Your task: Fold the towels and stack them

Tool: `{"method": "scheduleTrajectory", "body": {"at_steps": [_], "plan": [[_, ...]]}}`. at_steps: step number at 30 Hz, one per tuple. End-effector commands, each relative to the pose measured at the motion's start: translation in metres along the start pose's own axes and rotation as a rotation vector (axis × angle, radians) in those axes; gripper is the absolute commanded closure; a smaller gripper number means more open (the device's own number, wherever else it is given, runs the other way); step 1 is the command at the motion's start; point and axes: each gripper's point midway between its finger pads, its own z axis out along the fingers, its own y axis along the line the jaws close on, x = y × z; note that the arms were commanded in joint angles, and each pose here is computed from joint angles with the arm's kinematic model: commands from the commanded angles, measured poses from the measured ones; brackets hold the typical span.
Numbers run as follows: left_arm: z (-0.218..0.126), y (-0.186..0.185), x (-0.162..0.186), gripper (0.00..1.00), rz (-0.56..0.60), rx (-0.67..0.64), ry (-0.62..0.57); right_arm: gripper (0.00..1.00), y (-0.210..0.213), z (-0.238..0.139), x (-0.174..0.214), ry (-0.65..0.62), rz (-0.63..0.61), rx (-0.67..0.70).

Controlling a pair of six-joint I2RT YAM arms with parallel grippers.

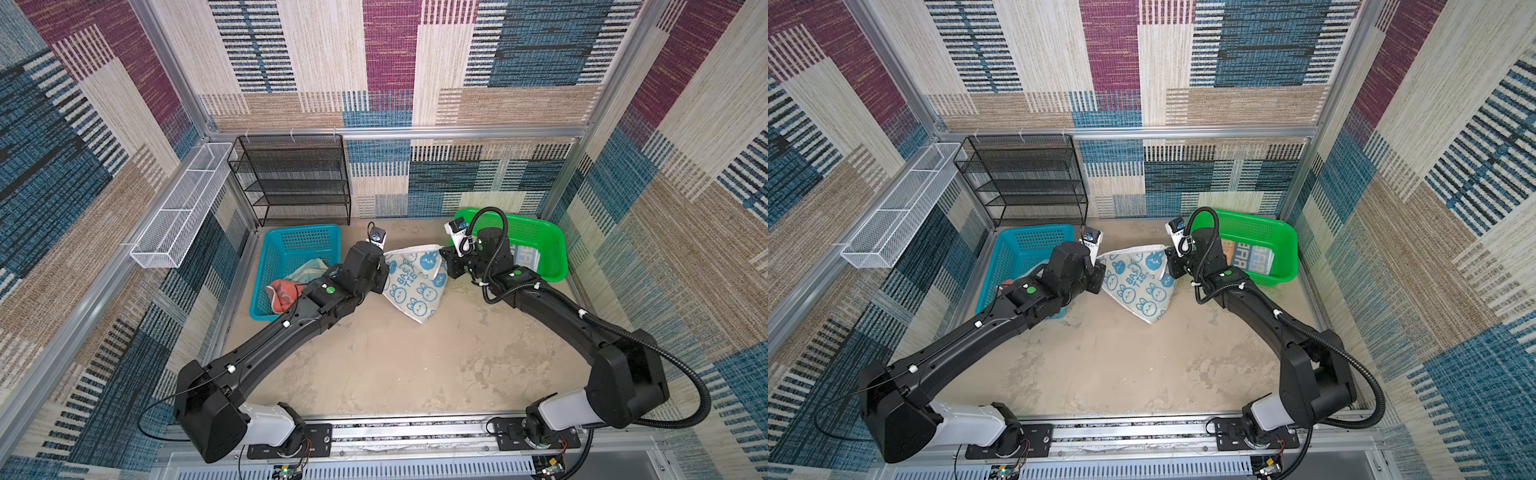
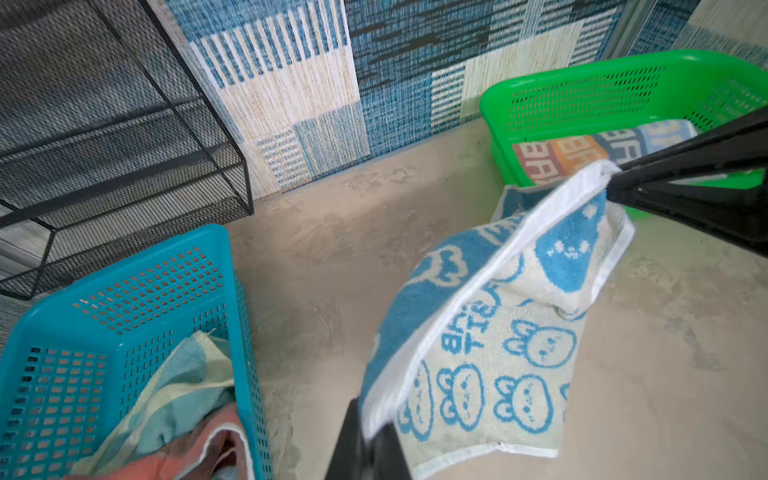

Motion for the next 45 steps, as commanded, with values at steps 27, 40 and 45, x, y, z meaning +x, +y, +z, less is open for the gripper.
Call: {"method": "scheduleTrajectory", "body": {"at_steps": [27, 40, 45], "plan": [[0.077, -0.050, 0.142, 1.00, -0.041, 0.111, 0.120, 0.63, 0.042, -0.001, 0.113, 0.161, 0.147, -0.178], [0.058, -0.040, 0.132, 1.00, 0.006, 0.092, 0.042, 0.54, 0.057, 0.033, 0.094, 0.171, 0.031, -0.335], [0.054, -0.036, 0.126, 1.00, 0.012, 0.076, 0.021, 0.53, 0.070, 0.041, 0.100, 0.180, 0.051, -0.436]]}}
